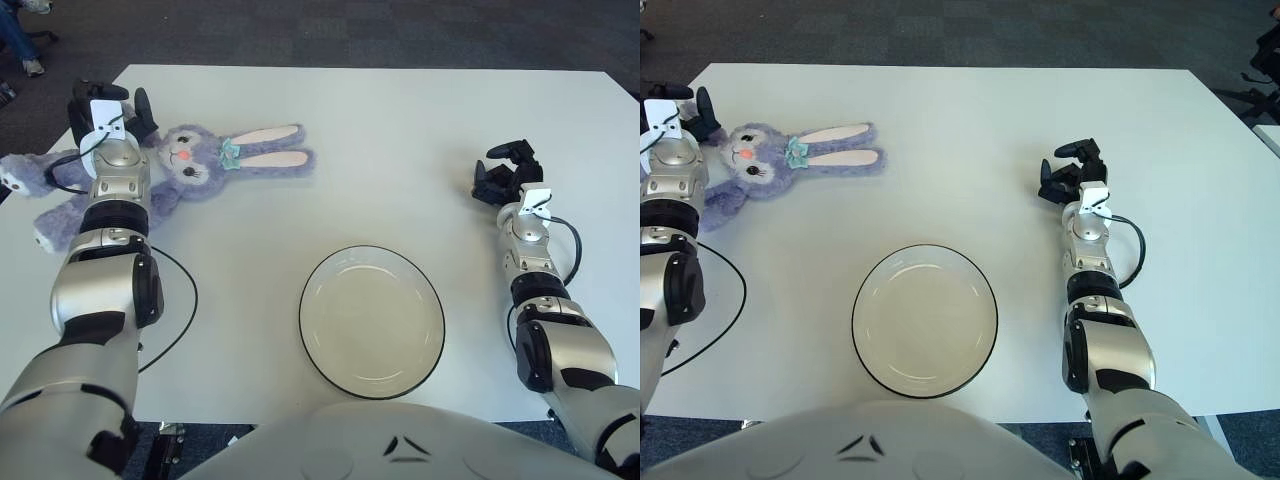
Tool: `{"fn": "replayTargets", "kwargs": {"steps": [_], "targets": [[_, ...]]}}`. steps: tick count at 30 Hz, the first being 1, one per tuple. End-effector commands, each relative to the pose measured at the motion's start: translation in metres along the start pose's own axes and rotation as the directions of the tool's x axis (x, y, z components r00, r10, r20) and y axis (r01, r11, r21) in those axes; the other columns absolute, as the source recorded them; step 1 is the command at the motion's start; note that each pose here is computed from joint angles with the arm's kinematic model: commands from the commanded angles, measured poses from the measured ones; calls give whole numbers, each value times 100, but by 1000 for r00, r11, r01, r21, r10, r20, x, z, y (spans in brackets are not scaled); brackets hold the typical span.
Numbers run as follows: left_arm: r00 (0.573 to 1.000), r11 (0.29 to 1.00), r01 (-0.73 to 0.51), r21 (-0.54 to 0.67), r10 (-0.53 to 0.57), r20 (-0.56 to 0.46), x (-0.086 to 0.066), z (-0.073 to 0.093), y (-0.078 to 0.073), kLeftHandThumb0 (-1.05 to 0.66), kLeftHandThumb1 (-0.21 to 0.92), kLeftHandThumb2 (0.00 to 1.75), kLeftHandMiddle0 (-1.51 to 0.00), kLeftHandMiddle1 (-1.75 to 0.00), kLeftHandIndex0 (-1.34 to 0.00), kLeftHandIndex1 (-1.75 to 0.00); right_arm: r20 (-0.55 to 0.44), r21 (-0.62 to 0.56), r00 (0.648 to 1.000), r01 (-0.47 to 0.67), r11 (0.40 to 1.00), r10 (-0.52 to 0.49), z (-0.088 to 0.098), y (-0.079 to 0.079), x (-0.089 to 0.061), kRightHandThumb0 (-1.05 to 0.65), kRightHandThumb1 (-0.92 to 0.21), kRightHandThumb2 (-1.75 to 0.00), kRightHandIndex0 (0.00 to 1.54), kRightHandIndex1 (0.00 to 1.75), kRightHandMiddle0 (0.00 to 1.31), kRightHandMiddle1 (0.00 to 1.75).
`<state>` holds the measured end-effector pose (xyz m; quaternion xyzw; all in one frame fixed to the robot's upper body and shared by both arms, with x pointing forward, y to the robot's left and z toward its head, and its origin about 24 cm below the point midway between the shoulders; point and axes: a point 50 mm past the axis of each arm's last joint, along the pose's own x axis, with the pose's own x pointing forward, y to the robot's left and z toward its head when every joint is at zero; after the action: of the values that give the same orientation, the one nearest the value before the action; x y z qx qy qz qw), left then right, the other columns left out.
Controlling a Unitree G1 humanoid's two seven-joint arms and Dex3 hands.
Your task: Put the doll into the plate.
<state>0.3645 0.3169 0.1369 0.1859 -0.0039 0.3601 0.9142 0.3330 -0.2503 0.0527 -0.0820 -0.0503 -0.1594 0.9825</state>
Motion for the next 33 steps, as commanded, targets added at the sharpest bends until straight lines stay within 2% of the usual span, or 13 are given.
{"fn": "replayTargets", "kwargs": {"steps": [1, 12, 25, 31, 33], "targets": [[998, 999, 36, 13, -35, -61, -6, -18, -4, -41, 56, 101, -101, -175, -43, -175, -35, -11, 999, -8, 1000, 8, -7, -4, -4, -1, -38, -120, 69, 156, 32, 175], [994, 998, 59, 16, -57, -91, -11, -31, -6, -41, 58, 99, -99, -175, -41, -175, -38, -5, 999, -9, 1000, 9, -7, -4, -4, -1, -37, -121, 69, 156, 32, 175], [988, 993, 120, 17, -118, -101, -14, -37, -11, -41, 55, 102, -105, -175, -43, -175, -36, 3, 999, -18, 1000, 18, -7, -4, -5, -1, -37, -121, 69, 156, 32, 175], [984, 988, 154, -3, -154, -93, -18, -36, -22, -41, 55, 102, -105, -175, -43, -175, -38, 0, 999, -23, 1000, 23, -6, -5, -4, -1, -37, -121, 70, 155, 32, 175], [984, 987, 159, -17, -160, -82, -22, -31, -32, -41, 56, 101, -104, -175, -43, -175, -37, -2, 999, -24, 1000, 24, -5, -4, -4, -1, -37, -121, 70, 155, 32, 175]]}}
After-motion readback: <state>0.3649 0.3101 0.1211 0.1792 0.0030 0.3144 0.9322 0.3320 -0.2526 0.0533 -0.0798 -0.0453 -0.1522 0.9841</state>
